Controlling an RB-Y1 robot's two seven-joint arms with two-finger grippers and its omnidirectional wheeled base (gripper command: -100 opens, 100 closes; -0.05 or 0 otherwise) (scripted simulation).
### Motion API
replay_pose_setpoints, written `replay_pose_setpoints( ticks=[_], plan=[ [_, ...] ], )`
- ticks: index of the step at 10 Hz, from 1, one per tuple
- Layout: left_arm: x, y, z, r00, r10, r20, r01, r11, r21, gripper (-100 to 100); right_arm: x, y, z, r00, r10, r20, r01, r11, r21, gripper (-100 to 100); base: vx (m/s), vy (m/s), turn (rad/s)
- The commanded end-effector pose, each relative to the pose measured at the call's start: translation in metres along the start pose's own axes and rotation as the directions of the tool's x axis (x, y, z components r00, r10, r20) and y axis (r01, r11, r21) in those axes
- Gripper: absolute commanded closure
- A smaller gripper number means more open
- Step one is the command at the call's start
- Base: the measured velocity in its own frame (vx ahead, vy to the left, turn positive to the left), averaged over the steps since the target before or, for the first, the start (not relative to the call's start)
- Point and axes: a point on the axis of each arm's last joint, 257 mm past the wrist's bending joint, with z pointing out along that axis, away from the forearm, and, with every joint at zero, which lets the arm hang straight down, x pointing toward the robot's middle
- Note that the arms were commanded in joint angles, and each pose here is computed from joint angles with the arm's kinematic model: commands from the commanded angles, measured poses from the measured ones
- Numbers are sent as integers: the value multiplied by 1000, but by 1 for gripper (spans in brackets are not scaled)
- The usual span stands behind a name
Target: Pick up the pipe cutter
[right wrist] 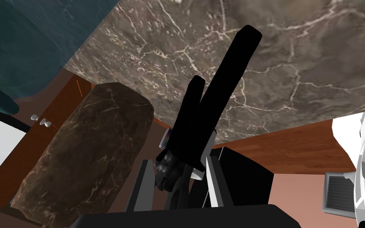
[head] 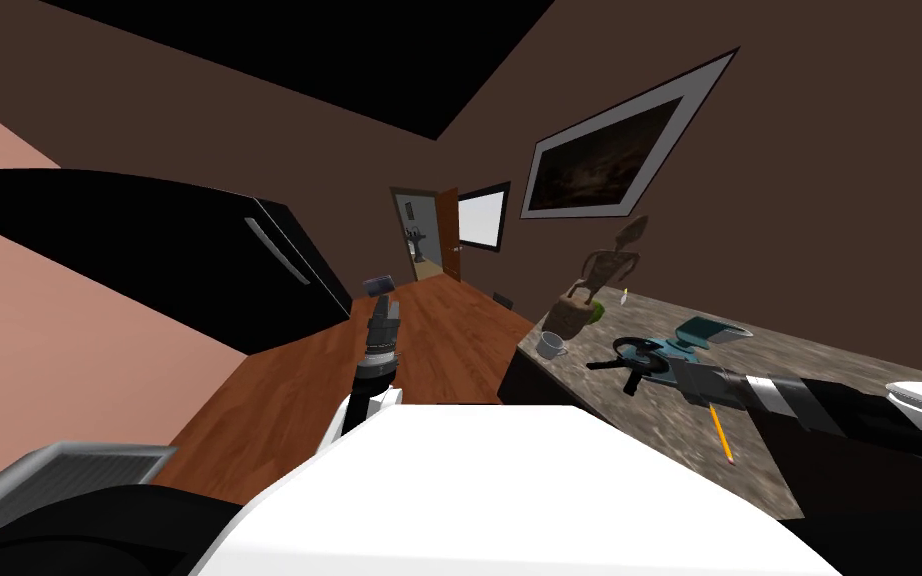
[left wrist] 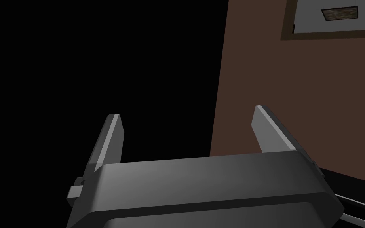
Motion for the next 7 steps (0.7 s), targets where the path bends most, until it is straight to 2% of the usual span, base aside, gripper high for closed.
replay_pose_setpoints(
  ticks=[1,3,4,5,7],
  plan=[
    [0,0,0,1000,0,0,0,1000,0,0,0,0,0,1000,0,0,0,1000,0,100,0,0,0],
    [0,0,0,1000,0,0,0,1000,0,0,0,0,0,1000,1,0,-1,1000,-1,100,0,0,0],
    [0,0,0,1000,0,0,0,1000,0,0,0,0,0,1000,1,0,-1,1000,-1,0,0,0,0],
    [0,0,0,1000,0,0,0,1000,0,0,-3,-5,7,1000,6,-14,-6,1000,-2,100,-91,-76,200],
    [0,0,0,1000,0,0,0,1000,0,0,-6,-14,15,999,23,-32,-23,1000,4,100,-193,-135,204]
  ],
)
